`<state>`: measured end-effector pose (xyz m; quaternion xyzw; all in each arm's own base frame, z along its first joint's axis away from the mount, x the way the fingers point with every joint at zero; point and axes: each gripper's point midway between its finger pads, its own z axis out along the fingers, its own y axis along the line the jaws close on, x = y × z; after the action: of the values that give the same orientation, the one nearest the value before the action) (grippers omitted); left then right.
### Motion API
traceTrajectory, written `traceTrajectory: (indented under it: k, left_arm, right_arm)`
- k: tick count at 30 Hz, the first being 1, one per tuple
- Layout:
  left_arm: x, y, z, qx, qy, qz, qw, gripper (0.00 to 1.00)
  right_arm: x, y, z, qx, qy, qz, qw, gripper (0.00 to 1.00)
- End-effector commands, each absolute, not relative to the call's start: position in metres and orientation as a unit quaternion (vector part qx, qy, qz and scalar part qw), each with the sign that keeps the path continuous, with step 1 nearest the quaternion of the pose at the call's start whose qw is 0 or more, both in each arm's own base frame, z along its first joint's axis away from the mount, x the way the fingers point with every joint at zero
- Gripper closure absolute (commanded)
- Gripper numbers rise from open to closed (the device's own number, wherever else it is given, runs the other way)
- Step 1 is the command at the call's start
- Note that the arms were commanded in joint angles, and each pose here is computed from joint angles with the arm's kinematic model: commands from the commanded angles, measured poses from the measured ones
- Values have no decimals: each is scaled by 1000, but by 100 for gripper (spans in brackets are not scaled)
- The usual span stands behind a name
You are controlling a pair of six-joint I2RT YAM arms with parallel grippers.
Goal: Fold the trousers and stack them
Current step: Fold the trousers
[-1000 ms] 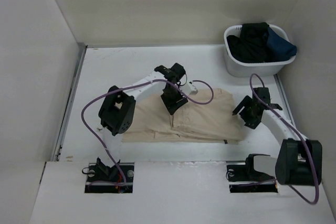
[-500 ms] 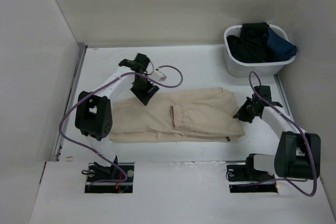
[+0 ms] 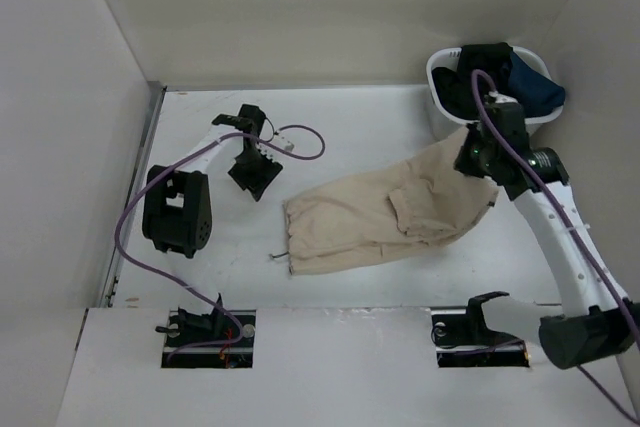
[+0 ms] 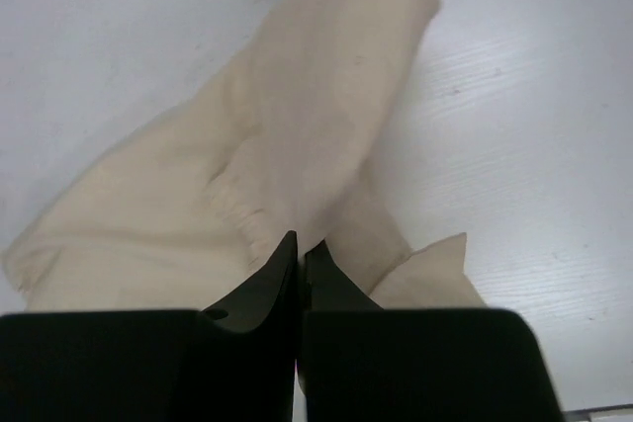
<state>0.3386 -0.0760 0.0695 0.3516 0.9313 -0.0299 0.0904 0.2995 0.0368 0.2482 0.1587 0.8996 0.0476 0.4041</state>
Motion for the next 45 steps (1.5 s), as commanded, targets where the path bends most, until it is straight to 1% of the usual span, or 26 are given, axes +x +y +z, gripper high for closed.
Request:
traceTrajectory:
  k: [1, 4, 7, 9, 13, 17, 20, 24, 25, 26, 27, 29, 32, 33, 35, 36, 37, 39, 42, 43, 45]
  left_arm:
    - [340, -97, 57, 347, 932, -62, 89, 51]
    - [330, -120, 46, 337, 932, -111, 72, 52]
    - [319, -131, 36, 322, 934, -147, 49, 54]
    - [318, -129, 28, 316, 935, -153, 43, 56]
    - [318, -122, 10, 305, 939, -156, 21, 63]
    - [325, -122, 4, 294, 941, -166, 27, 65]
    - [331, -119, 0, 287, 942, -169, 28, 65]
    - [343, -114, -1, 277, 945, -168, 38, 65]
    - [345, -114, -1, 276, 946, -168, 39, 65]
    - [347, -114, 0, 275, 946, -168, 41, 65]
    - [350, -113, 1, 276, 945, -168, 45, 65]
    - [356, -110, 5, 274, 946, -165, 52, 64]
    - [371, -100, 19, 264, 948, -158, 80, 60]
    - [380, -95, 30, 258, 949, -155, 98, 59]
    - [390, -91, 50, 255, 947, -150, 125, 57]
    - [394, -89, 64, 259, 944, -147, 142, 57]
    - [397, -87, 78, 265, 941, -139, 159, 56]
    - [404, -79, 106, 277, 934, -110, 196, 55]
    - [414, -62, 148, 283, 924, -45, 254, 53]
    - [415, -64, 164, 287, 918, -38, 271, 52]
    - [400, -101, 188, 322, 898, -71, 291, 50]
  right_arm:
    - [295, 88, 254, 85, 923, 40, 372, 100]
    - [296, 159, 256, 19, 932, 71, 356, 100]
    - [291, 224, 255, -38, 934, 100, 341, 100]
    - [283, 267, 252, -75, 934, 118, 330, 100]
    - [274, 334, 236, -125, 931, 140, 312, 100]
    - [268, 380, 216, -158, 927, 154, 304, 99]
    - [269, 396, 199, -160, 927, 164, 297, 96]
    - [264, 424, 183, -178, 923, 206, 272, 91]
    - [264, 430, 181, -180, 922, 217, 267, 88]
    - [264, 436, 179, -187, 918, 226, 266, 78]
    - [263, 443, 179, -194, 914, 237, 266, 64]
    - [255, 459, 188, -225, 896, 274, 266, 58]
    - [230, 480, 234, -300, 836, 344, 303, 49]
    - [219, 483, 255, -326, 809, 366, 324, 46]
    - [206, 472, 284, -350, 772, 382, 368, 44]
    - [206, 461, 291, -341, 768, 381, 387, 45]
    - [209, 447, 289, -316, 775, 373, 401, 48]
    - [234, 400, 273, -234, 806, 340, 423, 57]
    - [279, 310, 236, -66, 852, 279, 439, 71]
    - [290, 284, 226, -16, 859, 263, 439, 75]
    - [312, 226, 197, 99, 865, 234, 432, 81]
